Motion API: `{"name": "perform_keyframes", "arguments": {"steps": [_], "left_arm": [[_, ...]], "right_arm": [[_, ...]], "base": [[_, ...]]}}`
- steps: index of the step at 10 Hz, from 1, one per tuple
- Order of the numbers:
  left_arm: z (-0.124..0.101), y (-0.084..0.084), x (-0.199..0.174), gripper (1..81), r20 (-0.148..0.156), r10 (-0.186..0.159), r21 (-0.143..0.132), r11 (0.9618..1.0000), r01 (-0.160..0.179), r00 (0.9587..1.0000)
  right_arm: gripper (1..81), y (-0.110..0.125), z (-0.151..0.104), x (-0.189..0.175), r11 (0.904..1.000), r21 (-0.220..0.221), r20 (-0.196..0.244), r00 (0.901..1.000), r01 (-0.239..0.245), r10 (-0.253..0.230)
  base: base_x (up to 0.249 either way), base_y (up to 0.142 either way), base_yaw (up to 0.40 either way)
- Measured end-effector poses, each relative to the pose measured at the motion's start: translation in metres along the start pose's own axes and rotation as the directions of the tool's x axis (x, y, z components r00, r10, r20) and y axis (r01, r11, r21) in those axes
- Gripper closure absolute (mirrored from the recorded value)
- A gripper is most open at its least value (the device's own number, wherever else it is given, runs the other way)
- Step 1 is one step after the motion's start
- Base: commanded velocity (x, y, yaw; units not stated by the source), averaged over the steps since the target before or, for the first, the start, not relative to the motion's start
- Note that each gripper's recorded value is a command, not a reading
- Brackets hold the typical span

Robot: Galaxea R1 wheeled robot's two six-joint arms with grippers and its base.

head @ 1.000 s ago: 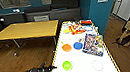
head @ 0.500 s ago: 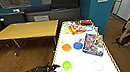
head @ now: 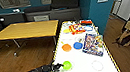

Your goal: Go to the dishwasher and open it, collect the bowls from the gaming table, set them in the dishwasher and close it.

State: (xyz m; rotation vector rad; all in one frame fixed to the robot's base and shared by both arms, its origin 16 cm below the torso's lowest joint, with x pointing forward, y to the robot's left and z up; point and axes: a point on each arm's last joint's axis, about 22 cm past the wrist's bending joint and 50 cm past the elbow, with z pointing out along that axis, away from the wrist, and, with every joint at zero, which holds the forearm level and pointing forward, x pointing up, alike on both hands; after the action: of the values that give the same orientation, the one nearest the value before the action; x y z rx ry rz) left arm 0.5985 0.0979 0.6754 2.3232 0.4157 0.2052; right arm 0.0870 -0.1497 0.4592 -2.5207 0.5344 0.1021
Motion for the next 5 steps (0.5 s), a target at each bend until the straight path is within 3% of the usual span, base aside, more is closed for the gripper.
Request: {"name": "perform_keyframes", "arguments": {"steps": [3, 5], "left_arm": [[0.007, -0.011, 0.003, 1.0, 0.007, -0.01, 0.045, 0.999, 0.01, 0.9999], [0.016, -0.01, 0.001, 1.0, 0.014, -0.014, 0.059, 0.9982, 0.014, 0.9998]], "right_arm": [[81.1, -0.003, 0.001, -0.001, 1.0, 0.003, 0.002, 1.0, 0.002, -0.002], [81.1, -0.002, 0.001, -0.001, 1.0, 0.003, 0.002, 1.0, 0.002, -0.002]], "base": [[0.0, 0.0, 0.0], [0.0, 0.0, 0.0]]}}
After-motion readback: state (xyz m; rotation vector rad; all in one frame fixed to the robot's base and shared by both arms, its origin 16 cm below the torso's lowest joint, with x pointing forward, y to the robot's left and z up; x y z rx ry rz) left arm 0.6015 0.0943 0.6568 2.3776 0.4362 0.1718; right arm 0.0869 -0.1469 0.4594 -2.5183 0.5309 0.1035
